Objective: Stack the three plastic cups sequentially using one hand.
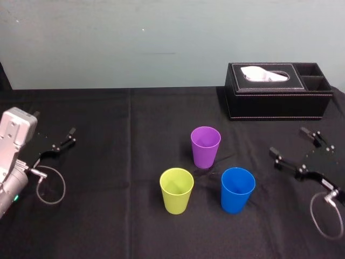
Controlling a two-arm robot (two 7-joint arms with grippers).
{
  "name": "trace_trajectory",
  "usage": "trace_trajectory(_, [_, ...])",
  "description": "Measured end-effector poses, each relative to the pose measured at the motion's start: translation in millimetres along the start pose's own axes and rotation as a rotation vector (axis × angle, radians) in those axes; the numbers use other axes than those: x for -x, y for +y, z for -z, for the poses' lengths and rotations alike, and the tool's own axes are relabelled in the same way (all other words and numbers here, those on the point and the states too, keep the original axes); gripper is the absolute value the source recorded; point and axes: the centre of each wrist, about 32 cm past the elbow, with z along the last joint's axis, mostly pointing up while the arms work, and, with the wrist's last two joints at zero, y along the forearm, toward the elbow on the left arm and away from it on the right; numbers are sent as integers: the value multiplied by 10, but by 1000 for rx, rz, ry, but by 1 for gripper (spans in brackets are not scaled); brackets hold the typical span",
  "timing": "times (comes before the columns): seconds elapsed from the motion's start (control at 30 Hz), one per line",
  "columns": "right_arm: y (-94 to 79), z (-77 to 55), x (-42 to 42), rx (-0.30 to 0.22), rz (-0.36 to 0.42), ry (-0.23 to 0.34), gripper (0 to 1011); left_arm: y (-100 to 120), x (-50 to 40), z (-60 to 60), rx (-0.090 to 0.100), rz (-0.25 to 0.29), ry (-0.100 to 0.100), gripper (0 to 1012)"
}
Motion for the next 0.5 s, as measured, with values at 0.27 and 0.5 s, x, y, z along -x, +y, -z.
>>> trace_trajectory(0.27, [-226, 19, 111, -9, -105, -14, 1004, 0, 0, 0, 0, 0, 0, 1010])
trace_trajectory(0.5, [-324, 33, 180, -9, -158, -16, 1004, 0, 0, 0, 0, 0, 0, 1010])
